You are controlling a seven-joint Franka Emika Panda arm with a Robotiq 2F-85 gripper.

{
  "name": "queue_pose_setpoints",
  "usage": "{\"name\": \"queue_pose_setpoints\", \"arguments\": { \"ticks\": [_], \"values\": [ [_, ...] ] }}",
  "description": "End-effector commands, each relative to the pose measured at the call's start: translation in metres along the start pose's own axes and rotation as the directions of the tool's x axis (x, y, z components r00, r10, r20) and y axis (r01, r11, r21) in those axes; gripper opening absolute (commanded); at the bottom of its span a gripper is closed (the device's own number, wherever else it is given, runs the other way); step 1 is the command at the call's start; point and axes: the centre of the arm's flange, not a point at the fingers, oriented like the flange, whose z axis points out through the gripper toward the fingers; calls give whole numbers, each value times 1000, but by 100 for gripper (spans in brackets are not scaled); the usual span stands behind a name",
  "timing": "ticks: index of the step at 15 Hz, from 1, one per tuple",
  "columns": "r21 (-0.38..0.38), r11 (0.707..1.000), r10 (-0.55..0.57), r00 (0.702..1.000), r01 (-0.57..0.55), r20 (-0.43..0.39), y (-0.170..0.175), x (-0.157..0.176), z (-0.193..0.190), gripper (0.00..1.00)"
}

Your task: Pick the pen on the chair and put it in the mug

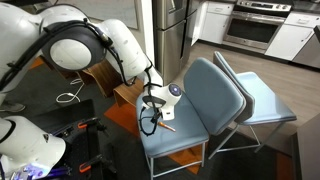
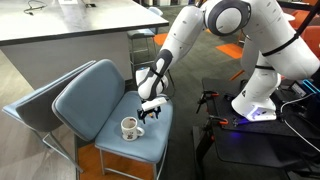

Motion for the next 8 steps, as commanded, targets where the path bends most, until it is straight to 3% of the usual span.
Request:
{"name": "queue_pose_setpoints", "arguments": {
  "ticks": [1, 3, 8],
  "values": [
    [0, 1000, 0, 1000, 0, 0, 0, 0, 0, 96],
    [0, 1000, 0, 1000, 0, 0, 0, 0, 0, 99],
    [-86, 996, -11, 994, 2, -108, 3, 21, -10, 100]
  ]
}}
